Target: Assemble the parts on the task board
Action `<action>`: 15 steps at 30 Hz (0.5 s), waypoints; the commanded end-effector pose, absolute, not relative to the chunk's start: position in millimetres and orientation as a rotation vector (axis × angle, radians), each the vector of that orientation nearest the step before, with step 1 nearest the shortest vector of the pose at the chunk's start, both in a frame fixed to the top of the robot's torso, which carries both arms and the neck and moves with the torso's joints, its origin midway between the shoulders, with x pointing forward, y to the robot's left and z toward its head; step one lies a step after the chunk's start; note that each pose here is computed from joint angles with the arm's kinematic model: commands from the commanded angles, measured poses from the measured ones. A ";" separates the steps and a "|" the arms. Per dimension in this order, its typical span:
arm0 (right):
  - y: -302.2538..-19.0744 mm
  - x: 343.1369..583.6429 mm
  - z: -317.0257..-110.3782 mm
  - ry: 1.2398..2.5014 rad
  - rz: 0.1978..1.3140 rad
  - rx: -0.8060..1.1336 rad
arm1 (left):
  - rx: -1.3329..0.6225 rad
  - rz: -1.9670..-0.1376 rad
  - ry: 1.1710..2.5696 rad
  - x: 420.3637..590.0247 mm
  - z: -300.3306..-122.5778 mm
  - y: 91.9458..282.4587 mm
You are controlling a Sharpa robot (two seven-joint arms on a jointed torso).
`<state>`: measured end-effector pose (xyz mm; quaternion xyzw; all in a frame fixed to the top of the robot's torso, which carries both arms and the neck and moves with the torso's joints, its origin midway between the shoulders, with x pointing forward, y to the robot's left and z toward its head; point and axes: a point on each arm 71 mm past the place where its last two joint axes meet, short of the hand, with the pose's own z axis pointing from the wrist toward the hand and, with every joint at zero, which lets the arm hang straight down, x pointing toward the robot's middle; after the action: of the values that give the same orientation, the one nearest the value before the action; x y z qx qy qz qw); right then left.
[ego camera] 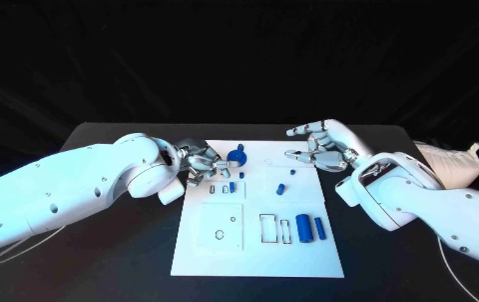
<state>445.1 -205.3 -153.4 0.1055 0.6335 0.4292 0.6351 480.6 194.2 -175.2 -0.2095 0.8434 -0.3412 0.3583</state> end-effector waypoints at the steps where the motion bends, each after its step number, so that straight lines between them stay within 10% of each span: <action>1: -210.0 448.1 -155.5 1.469 0.998 0.309 | -0.296 -0.495 2.263 486.0 -175.6 199.0; 15: -215.0 452.5 -159.3 1.505 0.969 0.312 | -0.170 -0.392 2.283 503.1 -169.4 171.8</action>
<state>452.4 -216.3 -157.8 0.1366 0.6445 0.4205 0.6238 503.1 170.9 -168.1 -0.0904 0.8924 -0.1843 0.4018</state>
